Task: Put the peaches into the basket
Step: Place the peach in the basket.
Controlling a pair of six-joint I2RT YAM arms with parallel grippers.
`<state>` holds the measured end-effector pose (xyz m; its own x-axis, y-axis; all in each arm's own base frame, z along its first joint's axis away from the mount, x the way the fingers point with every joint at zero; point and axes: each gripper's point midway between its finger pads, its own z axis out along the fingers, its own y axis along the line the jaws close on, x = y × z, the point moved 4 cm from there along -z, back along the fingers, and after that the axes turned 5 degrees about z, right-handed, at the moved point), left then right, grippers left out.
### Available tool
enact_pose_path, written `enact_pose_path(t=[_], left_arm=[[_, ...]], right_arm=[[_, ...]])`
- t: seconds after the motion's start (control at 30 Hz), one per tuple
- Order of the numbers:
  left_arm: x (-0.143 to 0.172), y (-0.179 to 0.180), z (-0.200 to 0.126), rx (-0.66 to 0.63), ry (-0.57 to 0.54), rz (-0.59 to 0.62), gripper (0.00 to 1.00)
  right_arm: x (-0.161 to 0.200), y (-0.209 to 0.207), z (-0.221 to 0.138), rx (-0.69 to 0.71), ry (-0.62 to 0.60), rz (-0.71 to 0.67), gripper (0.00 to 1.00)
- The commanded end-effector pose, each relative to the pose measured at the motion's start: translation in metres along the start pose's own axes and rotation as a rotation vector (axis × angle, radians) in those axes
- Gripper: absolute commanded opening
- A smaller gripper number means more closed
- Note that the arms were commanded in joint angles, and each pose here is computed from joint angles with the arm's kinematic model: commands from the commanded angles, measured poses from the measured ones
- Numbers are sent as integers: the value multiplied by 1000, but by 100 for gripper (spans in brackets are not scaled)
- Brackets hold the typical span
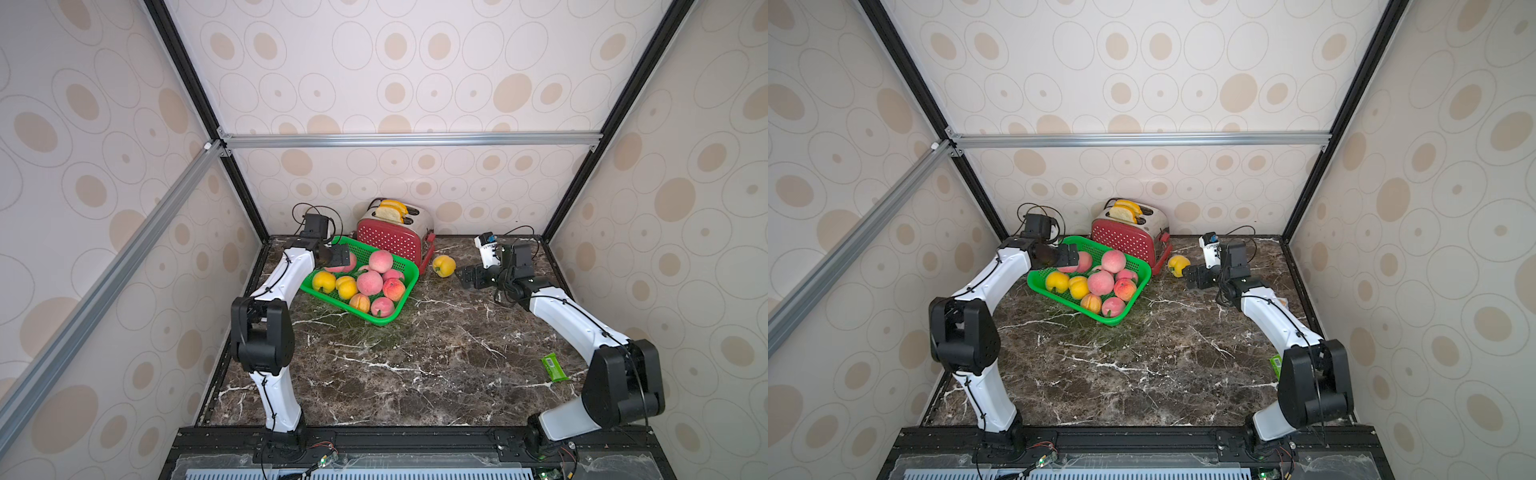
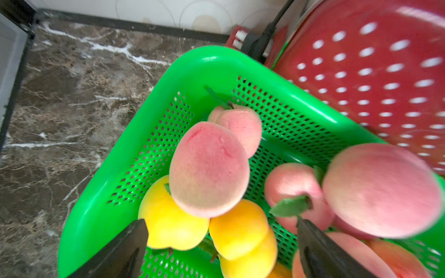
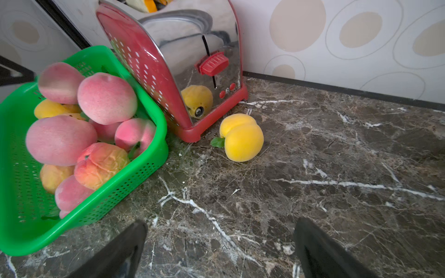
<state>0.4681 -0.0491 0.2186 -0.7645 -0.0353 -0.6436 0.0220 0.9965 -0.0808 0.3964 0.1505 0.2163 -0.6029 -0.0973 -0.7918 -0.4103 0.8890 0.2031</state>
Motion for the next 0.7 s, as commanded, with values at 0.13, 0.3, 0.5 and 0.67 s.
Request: enact_pose_path(t=[0.13, 0.3, 0.5, 0.67], left_arm=[[12, -9, -69, 83, -95, -52, 99], [40, -53, -103, 167, -69, 109, 99], [83, -100, -146, 346, -66, 192, 99], [104, -112, -160, 405, -61, 294, 99]], right_arm=[[11, -15, 32, -24, 84, 38, 100], [6, -9, 48, -103, 99, 25, 100], [0, -12, 69, -119, 113, 22, 100], [-2, -11, 91, -172, 160, -11, 100]])
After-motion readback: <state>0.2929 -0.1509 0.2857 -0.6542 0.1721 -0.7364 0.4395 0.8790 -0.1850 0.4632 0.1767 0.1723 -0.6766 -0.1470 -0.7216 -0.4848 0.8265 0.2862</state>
